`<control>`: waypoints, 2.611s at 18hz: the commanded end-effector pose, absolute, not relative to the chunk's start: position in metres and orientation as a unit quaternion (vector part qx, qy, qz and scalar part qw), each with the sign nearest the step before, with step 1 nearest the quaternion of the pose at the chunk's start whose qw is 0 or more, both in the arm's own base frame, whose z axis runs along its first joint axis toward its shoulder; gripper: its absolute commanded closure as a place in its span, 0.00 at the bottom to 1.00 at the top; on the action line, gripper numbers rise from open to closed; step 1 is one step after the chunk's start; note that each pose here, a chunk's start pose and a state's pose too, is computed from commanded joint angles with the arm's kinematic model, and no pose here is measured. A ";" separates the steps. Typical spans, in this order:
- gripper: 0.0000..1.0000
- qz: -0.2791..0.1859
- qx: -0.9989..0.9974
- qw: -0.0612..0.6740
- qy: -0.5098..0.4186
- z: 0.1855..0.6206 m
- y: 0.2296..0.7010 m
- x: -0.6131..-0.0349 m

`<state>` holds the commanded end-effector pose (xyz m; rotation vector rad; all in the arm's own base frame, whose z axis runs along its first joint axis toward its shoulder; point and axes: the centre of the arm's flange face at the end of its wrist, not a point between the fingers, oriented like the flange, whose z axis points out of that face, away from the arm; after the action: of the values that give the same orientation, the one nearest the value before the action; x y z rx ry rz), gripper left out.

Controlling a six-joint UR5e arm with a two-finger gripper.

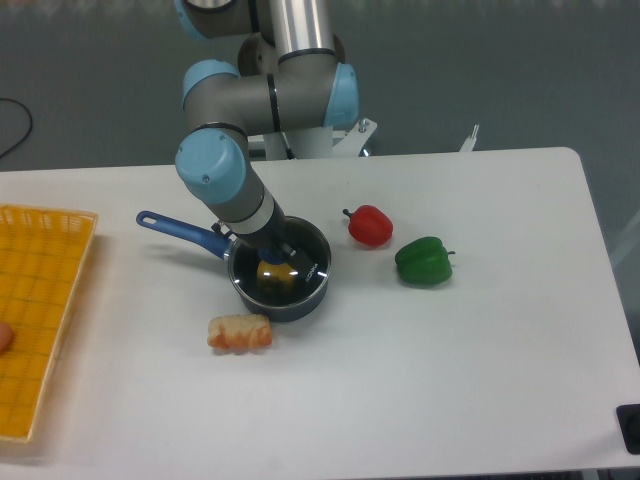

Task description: Close the pot lid

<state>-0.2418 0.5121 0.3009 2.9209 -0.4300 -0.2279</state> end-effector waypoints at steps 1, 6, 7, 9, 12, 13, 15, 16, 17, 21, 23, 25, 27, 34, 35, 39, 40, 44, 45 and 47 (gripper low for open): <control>0.00 -0.081 0.983 0.085 -0.141 0.310 0.515 -0.247; 0.00 -0.073 0.990 0.059 -0.102 0.359 0.511 -0.297; 0.00 -0.072 0.990 0.061 -0.100 0.359 0.509 -0.299; 0.00 -0.068 0.990 0.063 -0.101 0.361 0.508 -0.298; 0.00 -0.061 0.990 0.066 -0.104 0.362 0.504 -0.291; 0.00 -0.056 0.990 0.068 -0.106 0.360 0.505 -0.287; 0.00 -0.050 0.992 0.051 -0.101 0.367 0.506 -0.291; 0.00 -0.044 0.993 0.047 -0.101 0.368 0.507 -0.292; 0.00 -0.045 0.993 0.049 -0.099 0.362 0.508 -0.284; 0.00 -0.040 0.992 0.051 -0.103 0.372 0.504 -0.283; 0.00 -0.036 0.993 0.057 -0.096 0.364 0.505 -0.304; 0.00 -0.027 0.992 0.053 -0.115 0.364 0.487 -0.331; 0.00 -0.025 0.987 0.057 -0.150 0.365 0.475 -0.349; 0.00 -0.017 0.987 0.031 -0.157 0.365 0.403 -0.438; 0.00 -0.017 0.988 0.019 -0.153 0.369 0.394 -0.446; 0.00 -0.017 0.987 -0.009 -0.158 0.380 0.362 -0.476; 0.00 -0.018 0.987 -0.009 -0.160 0.380 0.357 -0.480; 0.00 -0.017 0.986 -0.005 -0.163 0.380 0.343 -0.488; 0.00 -0.017 0.986 -0.005 -0.165 0.380 0.342 -0.487; 0.00 -0.018 0.986 -0.005 -0.167 0.381 0.343 -0.487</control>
<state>-0.4866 0.3431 0.3809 3.1063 -0.5267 -0.0561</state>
